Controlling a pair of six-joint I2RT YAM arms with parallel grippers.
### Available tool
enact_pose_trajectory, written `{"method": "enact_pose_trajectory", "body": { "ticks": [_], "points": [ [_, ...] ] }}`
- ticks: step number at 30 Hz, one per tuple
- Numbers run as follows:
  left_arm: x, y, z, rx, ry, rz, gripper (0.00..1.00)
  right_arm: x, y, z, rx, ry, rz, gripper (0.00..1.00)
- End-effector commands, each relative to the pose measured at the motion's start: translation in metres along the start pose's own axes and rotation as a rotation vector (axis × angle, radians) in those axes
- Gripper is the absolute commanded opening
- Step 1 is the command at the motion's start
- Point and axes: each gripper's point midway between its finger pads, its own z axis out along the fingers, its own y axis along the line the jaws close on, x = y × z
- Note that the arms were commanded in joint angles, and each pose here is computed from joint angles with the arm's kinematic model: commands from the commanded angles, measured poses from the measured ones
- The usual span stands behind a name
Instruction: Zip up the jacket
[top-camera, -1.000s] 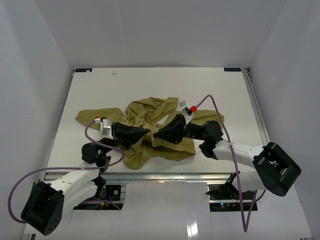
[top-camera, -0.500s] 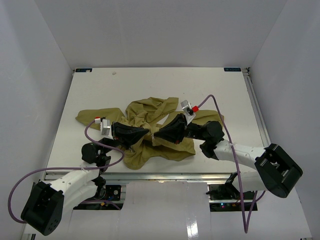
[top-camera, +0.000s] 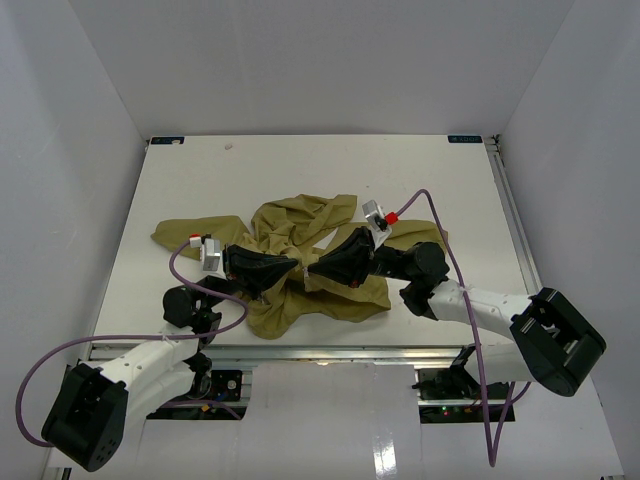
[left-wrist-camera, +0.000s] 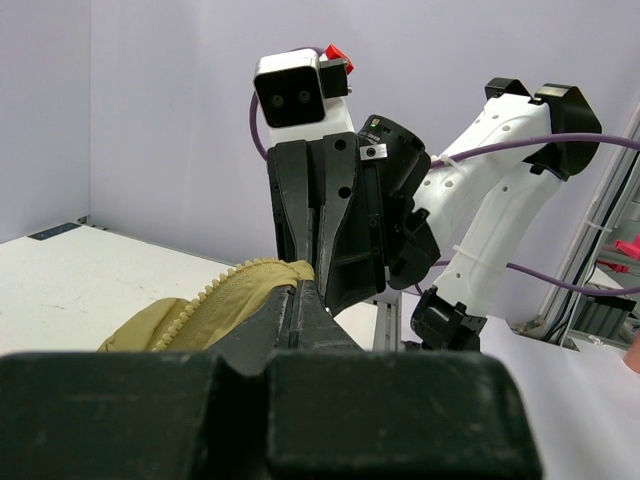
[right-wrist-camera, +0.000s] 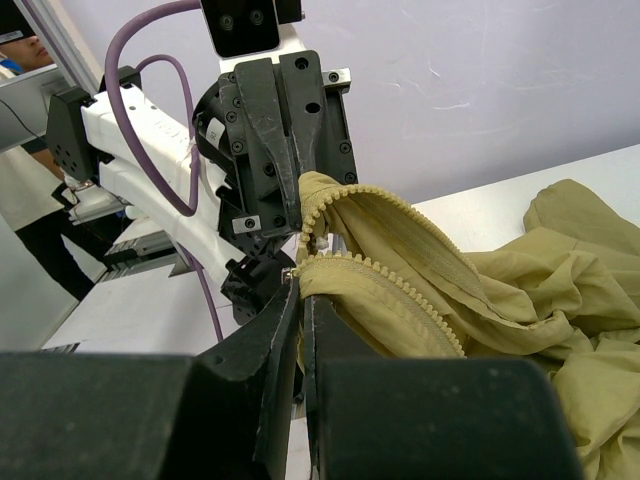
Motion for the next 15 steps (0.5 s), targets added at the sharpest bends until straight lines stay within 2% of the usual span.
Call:
{"method": "enact_pose_trajectory", "body": {
  "ticks": [1,15],
  "points": [
    [-0.0743,-0.0681,-0.0075,0.255,-0.306,0.303,0.0,-0.0433,0.021,0.0099,-0.079,-0.126,-0.129,0.08],
    [-0.0694,-0.0697,-0.0079,0.27,-0.284,0.283,0.0,-0.0511,0.0237,0.0108,-0.084,-0.15,-0.144,0.08]
  ]
}}
